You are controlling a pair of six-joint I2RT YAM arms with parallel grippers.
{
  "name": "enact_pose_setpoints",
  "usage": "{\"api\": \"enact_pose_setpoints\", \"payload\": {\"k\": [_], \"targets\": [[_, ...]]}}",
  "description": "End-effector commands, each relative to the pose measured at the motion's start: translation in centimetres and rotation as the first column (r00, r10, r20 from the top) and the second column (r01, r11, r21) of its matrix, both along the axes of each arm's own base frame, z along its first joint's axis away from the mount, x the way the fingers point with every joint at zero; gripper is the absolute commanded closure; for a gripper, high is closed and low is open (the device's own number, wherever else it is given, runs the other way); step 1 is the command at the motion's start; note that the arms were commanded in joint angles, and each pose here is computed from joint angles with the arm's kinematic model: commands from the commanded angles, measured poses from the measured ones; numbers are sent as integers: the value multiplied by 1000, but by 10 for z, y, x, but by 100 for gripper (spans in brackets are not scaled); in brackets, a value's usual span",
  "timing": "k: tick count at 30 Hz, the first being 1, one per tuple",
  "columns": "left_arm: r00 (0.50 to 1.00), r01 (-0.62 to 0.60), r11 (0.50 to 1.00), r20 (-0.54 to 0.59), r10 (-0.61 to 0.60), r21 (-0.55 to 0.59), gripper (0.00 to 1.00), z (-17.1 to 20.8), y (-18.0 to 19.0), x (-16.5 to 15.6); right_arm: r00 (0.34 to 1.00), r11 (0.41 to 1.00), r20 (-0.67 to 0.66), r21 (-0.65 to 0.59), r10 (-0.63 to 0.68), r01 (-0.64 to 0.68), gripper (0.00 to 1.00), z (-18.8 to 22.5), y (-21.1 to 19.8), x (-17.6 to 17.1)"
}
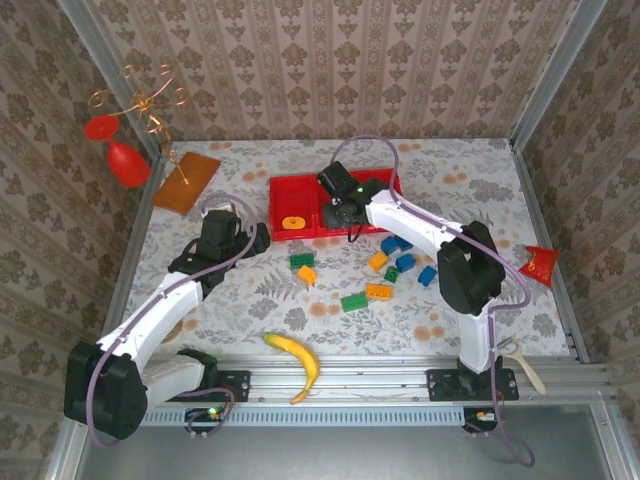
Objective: Sort the legos into containers by color
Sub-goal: Place the lego in the container.
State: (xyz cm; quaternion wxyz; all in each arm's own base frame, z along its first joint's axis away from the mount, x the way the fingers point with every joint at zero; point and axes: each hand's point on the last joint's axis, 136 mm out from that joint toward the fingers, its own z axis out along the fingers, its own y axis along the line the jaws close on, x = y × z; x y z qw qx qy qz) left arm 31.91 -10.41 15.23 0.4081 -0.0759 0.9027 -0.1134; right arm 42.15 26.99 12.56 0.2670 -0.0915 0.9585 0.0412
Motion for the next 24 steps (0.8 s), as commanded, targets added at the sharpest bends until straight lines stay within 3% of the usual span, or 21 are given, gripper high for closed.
{"api": "enact_pose_setpoints", "payload": {"k": [1, 10, 24], "targets": [[1000, -18, 999, 13, 18, -29, 0, 4, 2, 1, 999, 998, 48, -66, 6, -2, 68, -5, -1, 23], [1000, -15, 999, 10, 16, -29, 0, 3, 3, 0, 995, 994, 96, -110, 13, -2, 64, -13, 3, 49], [1000, -13, 999, 5, 13, -30, 0, 4, 3, 0, 996, 992, 86, -124, 13, -2, 38, -11, -1, 49]]}}
